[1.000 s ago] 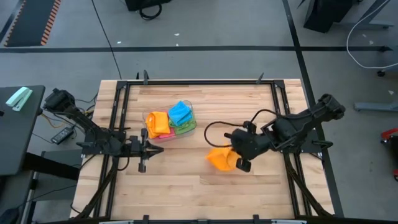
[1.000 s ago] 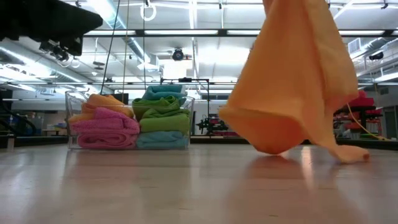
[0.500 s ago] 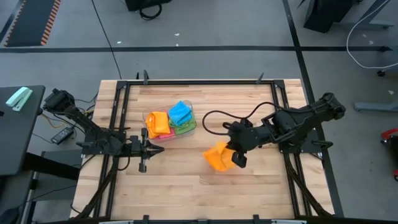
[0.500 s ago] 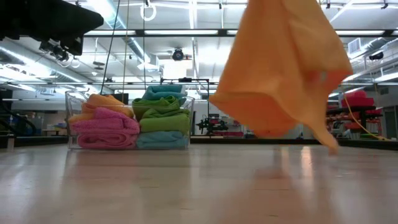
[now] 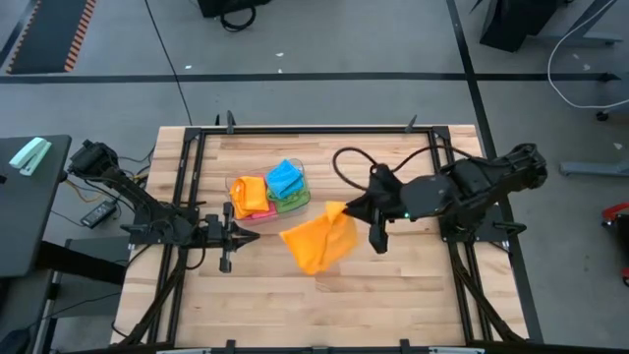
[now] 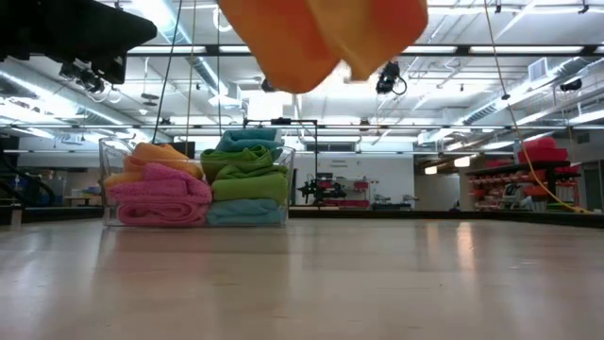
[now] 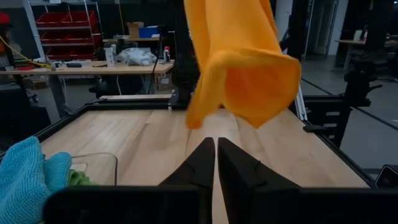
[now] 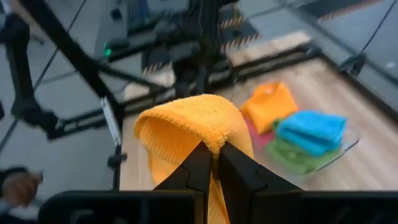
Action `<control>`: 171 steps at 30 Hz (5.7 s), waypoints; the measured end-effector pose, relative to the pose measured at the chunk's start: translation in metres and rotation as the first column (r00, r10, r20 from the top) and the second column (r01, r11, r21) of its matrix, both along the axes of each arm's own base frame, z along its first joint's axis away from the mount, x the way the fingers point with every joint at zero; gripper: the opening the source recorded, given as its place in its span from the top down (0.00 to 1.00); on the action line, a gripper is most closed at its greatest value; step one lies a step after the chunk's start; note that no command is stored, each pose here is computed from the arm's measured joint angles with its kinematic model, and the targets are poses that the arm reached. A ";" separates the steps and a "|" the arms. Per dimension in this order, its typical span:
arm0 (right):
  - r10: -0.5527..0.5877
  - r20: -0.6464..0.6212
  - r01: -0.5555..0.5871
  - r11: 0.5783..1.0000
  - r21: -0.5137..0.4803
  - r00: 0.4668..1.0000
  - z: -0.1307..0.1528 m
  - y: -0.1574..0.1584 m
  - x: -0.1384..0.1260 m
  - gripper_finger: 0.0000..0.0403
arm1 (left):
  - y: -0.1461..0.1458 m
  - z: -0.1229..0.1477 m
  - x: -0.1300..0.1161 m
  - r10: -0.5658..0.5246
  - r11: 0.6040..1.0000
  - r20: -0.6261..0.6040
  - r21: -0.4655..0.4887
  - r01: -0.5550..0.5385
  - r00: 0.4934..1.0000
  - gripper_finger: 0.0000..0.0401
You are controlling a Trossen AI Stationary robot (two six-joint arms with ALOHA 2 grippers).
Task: Fold microfiber towels
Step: Fold the yellow microfiber towel
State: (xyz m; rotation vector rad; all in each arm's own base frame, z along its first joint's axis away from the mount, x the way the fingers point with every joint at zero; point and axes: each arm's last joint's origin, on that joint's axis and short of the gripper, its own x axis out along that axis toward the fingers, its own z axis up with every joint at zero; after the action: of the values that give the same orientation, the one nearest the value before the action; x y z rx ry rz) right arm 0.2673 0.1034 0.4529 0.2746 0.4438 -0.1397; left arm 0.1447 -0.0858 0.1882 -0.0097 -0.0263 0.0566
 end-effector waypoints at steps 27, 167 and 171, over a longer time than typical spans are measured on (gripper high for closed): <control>-0.145 -0.346 0.127 0.989 -0.075 0.927 -0.069 -0.014 0.002 0.87 | 0.000 0.000 0.000 0.000 1.000 0.000 0.000 0.000 1.000 0.91; -0.361 -0.060 0.331 0.901 -0.281 0.931 -0.013 -0.013 0.055 0.98 | -0.007 -0.039 0.135 0.160 0.987 -0.465 0.093 -0.131 0.871 0.55; -0.360 -0.060 0.330 0.901 -0.283 0.931 -0.013 -0.013 0.055 0.98 | -0.004 -0.037 0.137 0.170 0.985 -0.448 0.094 -0.143 0.878 0.51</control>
State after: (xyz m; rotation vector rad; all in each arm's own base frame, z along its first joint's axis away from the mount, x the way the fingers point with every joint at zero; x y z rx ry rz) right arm 0.3221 0.0906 0.4394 0.0747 0.4783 -0.5629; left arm 0.2819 -0.0896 0.1512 0.0644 0.4441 0.2206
